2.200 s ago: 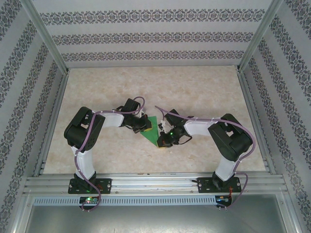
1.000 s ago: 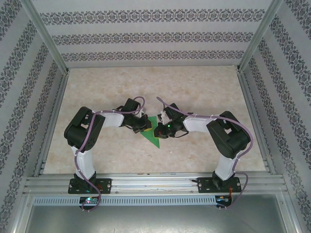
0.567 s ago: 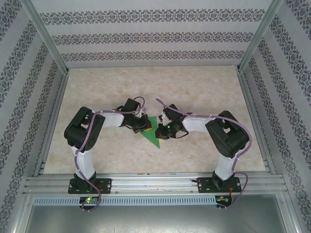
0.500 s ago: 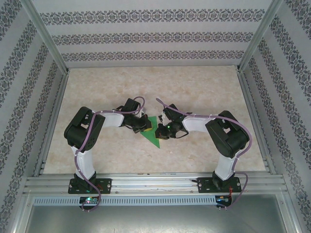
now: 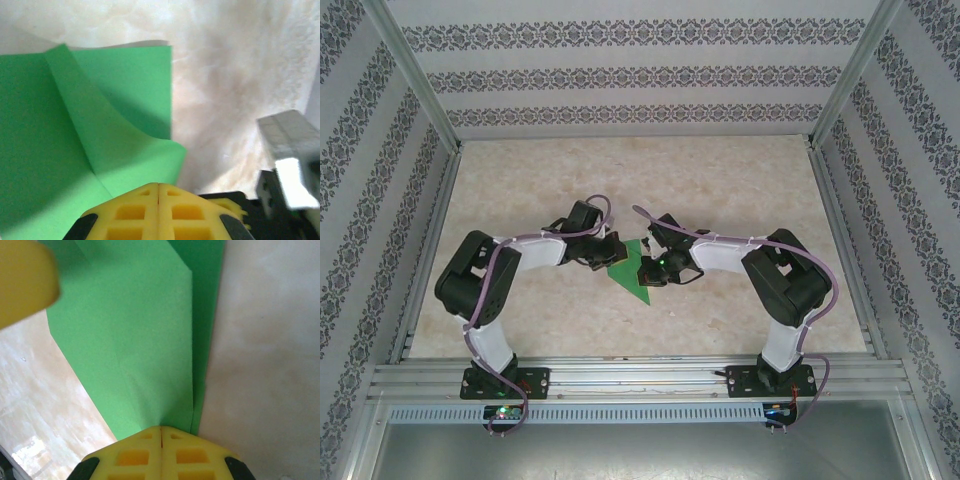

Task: Fold a paper plane with a square sheet of paper (fold left side to right side)
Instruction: Fourth fold the wing at the center of the table.

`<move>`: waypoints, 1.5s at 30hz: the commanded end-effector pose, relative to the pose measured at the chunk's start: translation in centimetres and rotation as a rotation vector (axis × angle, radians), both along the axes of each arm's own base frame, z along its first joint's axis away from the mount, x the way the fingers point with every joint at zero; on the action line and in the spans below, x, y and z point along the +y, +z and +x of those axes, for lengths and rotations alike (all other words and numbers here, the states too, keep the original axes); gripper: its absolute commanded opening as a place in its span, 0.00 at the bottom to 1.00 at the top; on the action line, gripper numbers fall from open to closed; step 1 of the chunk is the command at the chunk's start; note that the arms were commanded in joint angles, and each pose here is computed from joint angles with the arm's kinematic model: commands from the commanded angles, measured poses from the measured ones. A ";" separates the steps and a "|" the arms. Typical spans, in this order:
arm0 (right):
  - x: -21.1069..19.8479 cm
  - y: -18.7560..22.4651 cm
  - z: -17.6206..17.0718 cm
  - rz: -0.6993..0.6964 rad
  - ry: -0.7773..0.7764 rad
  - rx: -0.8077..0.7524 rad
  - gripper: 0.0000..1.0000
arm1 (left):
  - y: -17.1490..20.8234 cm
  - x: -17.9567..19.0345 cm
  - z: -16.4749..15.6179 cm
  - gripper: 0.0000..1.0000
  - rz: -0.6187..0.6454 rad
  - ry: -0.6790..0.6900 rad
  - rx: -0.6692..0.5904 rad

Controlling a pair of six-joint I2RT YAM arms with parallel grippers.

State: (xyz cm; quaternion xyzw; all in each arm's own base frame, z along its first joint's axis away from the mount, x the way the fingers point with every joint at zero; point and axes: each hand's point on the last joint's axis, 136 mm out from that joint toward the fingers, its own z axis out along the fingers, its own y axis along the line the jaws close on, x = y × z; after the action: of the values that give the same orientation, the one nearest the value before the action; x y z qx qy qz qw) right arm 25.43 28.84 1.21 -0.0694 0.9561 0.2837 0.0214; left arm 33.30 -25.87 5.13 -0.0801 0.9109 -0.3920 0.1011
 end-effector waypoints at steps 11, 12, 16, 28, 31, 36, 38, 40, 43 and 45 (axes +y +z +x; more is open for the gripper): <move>-5.1 -5.2 -3.2 -0.309 0.007 0.092 0.00 | -0.2 -2.9 -1.1 0.02 -0.103 -0.046 0.002; -5.1 -5.2 -3.2 -0.310 0.009 0.093 0.00 | -0.4 -3.0 -1.0 0.02 -0.102 -0.048 0.002; -5.2 -5.3 -3.3 -0.325 0.016 0.093 0.00 | -1.5 -2.7 -0.8 0.02 -0.064 -0.043 0.019; -5.8 -5.5 -4.0 -0.380 0.058 0.112 0.00 | -5.0 -0.6 -0.7 0.01 0.086 -0.009 0.064; -6.0 -5.7 -4.2 -0.394 0.065 0.115 0.00 | -5.5 0.0 -0.4 0.00 0.094 0.010 0.073; -6.4 -5.9 -4.6 -0.411 0.075 0.123 0.00 | -5.6 1.1 0.4 0.00 0.108 0.033 0.068; -6.4 -6.0 -4.7 -0.412 0.078 0.127 0.00 | -5.5 1.4 0.8 0.00 0.110 0.037 0.062; -6.5 -6.1 -4.8 -0.414 0.082 0.133 0.00 | -5.4 1.9 1.5 0.00 0.114 0.043 0.055; -6.4 -6.0 -5.0 -0.410 0.086 0.136 0.00 | -5.3 2.5 2.3 0.00 0.120 0.042 0.047; -6.3 -6.0 -5.0 -0.407 0.088 0.140 0.00 | -5.2 3.0 3.0 0.00 0.129 0.044 0.041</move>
State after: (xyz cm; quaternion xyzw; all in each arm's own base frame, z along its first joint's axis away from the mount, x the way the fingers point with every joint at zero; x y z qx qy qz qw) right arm 25.29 28.94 1.07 -0.1035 0.9665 0.2333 0.0274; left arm 34.29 -26.31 1.94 -0.0779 0.9157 -0.3874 0.0731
